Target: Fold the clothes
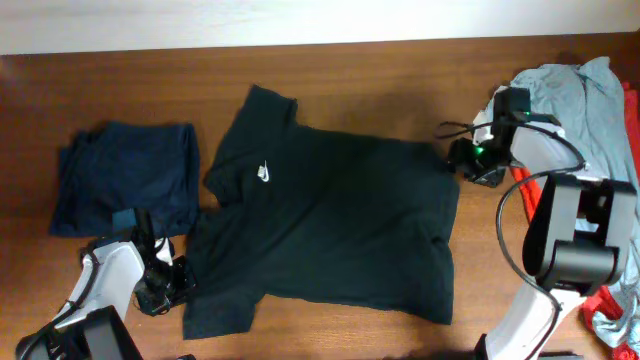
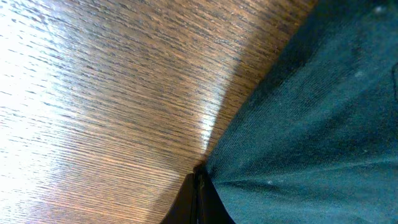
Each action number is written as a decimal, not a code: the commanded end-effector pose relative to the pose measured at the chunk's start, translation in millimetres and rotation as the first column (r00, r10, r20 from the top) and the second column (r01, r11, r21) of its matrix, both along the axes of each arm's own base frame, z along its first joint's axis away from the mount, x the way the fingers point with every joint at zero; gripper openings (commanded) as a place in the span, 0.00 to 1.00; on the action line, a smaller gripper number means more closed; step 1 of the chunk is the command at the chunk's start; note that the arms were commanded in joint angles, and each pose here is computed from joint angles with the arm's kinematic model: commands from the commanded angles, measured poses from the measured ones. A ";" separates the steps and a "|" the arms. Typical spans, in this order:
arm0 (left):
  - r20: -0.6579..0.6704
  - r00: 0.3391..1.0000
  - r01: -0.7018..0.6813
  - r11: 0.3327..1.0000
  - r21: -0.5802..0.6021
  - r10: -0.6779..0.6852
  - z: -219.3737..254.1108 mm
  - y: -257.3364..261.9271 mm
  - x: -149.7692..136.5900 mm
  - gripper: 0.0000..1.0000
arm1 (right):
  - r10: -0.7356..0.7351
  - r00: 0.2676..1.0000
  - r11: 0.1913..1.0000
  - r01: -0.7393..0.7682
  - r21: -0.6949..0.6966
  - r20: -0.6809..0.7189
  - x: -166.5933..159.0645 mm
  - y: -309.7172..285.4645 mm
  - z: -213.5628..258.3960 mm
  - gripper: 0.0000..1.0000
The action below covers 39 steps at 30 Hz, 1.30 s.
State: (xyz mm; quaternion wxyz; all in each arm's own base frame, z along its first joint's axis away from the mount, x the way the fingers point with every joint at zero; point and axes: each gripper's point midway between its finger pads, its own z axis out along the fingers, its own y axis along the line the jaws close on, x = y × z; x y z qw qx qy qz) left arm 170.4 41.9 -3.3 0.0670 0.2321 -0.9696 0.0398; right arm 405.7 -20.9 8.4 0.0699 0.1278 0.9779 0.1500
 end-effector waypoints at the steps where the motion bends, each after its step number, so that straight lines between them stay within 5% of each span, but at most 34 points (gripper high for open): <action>1: -0.001 1.000 -0.014 1.000 0.028 0.014 0.9 6.6 2.8 0.01 | 0.114 0.993 0.986 -0.118 0.120 0.044 2.7 28.8 -3.2 0.65; 5: -0.001 1.000 -0.014 1.000 0.028 0.014 0.9 6.6 2.8 0.01 | 0.142 0.988 0.979 -0.148 0.139 0.052 2.8 40.3 -3.1 0.57; 10: 0.000 1.000 -0.014 1.000 0.028 0.014 0.9 6.6 2.9 0.00 | 0.157 0.986 0.976 -0.165 0.142 0.061 3.5 45.3 -0.8 0.15; 13: 0.000 1.000 -0.014 1.000 0.028 0.014 0.9 6.6 2.9 0.01 | 0.129 0.990 0.988 -0.133 0.074 0.064 7.2 30.6 5.5 0.06; 21: 0.000 1.000 -0.014 1.000 0.028 0.014 0.9 6.7 3.0 0.01 | 0.014 0.997 0.962 0.008 -0.272 0.080 8.4 -36.5 40.0 0.10; 39: 0.005 1.000 -0.014 0.999 0.029 0.014 0.7 7.0 4.2 0.00 | -0.070 0.993 0.958 0.095 -0.272 0.099 10.7 -40.4 46.5 0.34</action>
